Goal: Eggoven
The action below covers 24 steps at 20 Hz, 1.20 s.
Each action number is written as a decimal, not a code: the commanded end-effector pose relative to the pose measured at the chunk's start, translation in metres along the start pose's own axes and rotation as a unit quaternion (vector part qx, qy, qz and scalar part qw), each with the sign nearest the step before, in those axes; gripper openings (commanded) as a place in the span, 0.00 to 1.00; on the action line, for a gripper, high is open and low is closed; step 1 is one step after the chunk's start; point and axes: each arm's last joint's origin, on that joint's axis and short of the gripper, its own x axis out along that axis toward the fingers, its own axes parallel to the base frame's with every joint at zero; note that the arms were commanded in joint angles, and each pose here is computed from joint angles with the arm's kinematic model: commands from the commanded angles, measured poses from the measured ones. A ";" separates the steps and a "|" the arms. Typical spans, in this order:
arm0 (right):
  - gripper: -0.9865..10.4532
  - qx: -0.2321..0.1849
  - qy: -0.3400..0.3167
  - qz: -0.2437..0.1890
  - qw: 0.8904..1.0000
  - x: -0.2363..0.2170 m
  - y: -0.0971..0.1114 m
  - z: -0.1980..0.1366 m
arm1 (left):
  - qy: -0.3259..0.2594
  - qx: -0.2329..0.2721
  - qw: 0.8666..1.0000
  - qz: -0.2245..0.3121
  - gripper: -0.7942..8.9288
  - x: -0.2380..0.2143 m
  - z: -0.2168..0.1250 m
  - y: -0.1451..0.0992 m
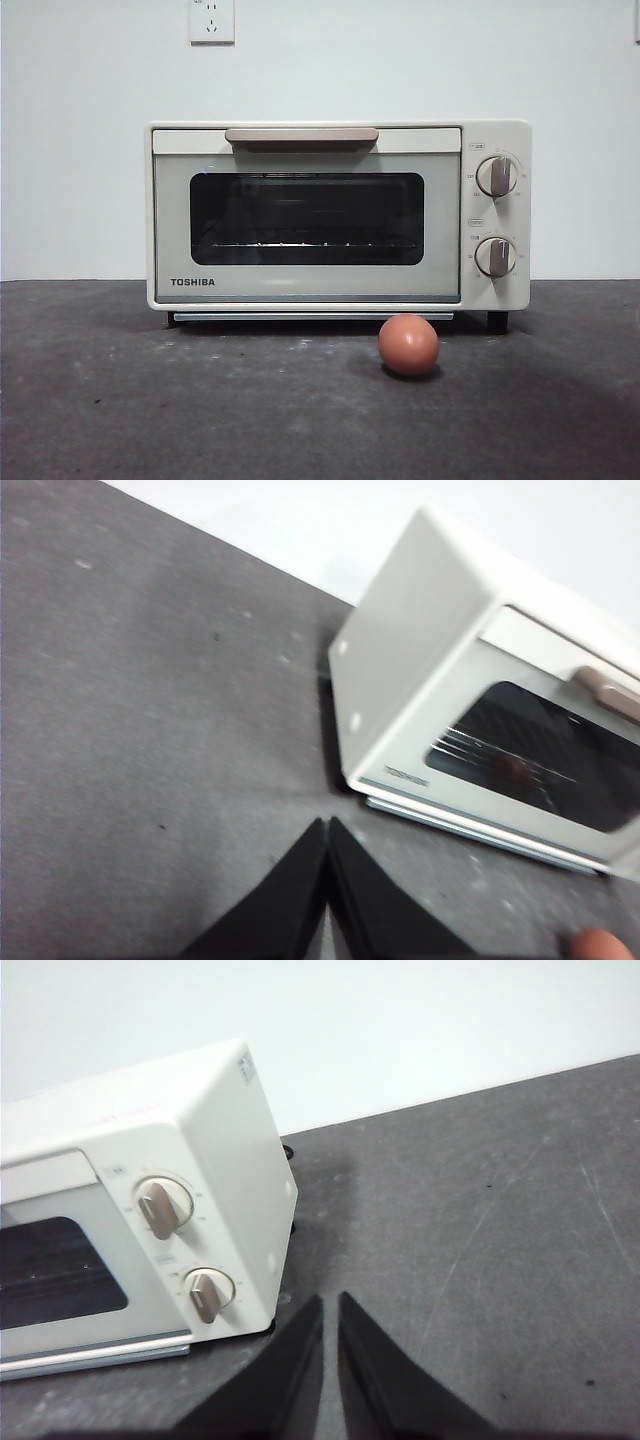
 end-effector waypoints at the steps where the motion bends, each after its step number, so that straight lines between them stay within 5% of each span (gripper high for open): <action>1: 0.09 0.009 0.022 0.007 1.000 -0.006 0.007 0.018 | 0.023 0.011 1.000 -0.015 0.09 -0.003 0.013 -0.009; 9: 0.09 0.000 0.146 0.086 0.985 -0.007 0.024 0.054 | 0.121 0.058 0.989 -0.064 0.09 -0.007 0.052 -0.033; 19: 0.09 -0.008 0.310 0.197 0.930 0.004 0.039 0.068 | 0.211 0.101 0.967 -0.101 0.09 -0.013 0.081 -0.053; 24: 0.10 -0.013 0.332 0.223 0.917 0.007 0.045 0.065 | 0.225 0.098 0.964 -0.100 0.09 -0.014 0.079 -0.053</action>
